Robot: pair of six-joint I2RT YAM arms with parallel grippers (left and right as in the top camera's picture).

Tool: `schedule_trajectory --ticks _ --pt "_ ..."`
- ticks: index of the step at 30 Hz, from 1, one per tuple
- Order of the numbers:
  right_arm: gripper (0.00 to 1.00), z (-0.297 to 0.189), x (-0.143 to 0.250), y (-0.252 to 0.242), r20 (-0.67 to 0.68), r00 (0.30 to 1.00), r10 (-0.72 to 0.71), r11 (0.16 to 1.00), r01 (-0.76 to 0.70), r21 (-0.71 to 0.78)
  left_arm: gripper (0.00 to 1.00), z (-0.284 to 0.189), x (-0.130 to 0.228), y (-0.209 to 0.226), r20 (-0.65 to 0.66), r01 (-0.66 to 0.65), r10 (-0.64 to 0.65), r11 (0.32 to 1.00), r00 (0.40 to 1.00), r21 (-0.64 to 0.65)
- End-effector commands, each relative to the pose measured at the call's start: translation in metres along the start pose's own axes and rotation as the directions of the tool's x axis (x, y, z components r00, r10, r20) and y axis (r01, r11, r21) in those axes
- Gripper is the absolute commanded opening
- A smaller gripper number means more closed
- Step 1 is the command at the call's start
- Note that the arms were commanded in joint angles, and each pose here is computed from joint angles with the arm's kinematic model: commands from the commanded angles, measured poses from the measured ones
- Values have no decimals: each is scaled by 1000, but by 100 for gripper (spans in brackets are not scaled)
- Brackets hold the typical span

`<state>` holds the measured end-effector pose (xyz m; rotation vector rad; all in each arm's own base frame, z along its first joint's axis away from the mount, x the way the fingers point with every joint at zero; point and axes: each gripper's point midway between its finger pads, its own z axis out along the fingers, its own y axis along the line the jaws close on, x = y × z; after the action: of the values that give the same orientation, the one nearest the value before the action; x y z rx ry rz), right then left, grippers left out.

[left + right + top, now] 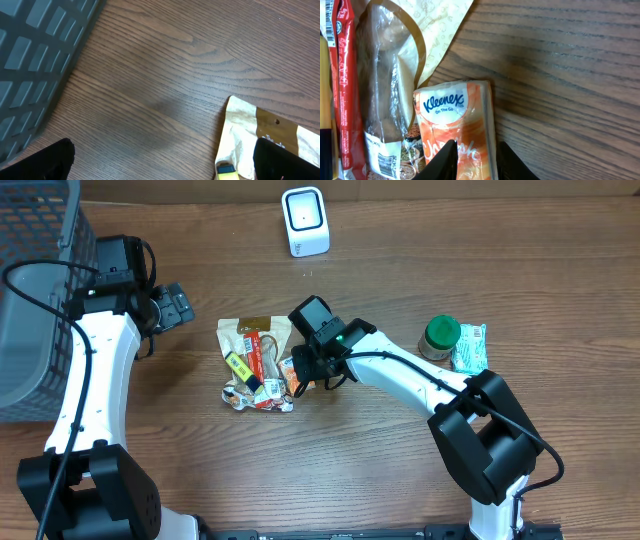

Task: Scan the item barcode
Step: 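Lower the right gripper and grasp the orange Kleenex pack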

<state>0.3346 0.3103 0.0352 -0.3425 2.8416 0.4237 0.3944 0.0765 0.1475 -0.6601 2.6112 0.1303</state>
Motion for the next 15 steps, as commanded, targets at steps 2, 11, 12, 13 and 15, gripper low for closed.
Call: schedule_trajectory --ticks 2,11,12,13,15 --pt "27 3 5 3 -18 1000 -2 1000 2 -12 100 -9 -7 -2 29 -15 15 1000 999 15" --pt "33 15 16 -4 -22 1000 -1 1000 1 -10 100 -9 -7 -2 29 -15 15 1000 999 14" --pt "34 16 16 -5 -19 1000 -1 1000 1 -12 100 -9 -7 -2 29 -15 15 1000 999 15" --pt "34 18 17 -5 -14 1000 -2 1000 2 -14 100 -9 -7 -2 30 -15 15 1000 999 14" --pt "34 21 18 -7 -9 1000 0 1000 0 -17 100 -9 -7 -2 29 -15 15 1000 999 14"
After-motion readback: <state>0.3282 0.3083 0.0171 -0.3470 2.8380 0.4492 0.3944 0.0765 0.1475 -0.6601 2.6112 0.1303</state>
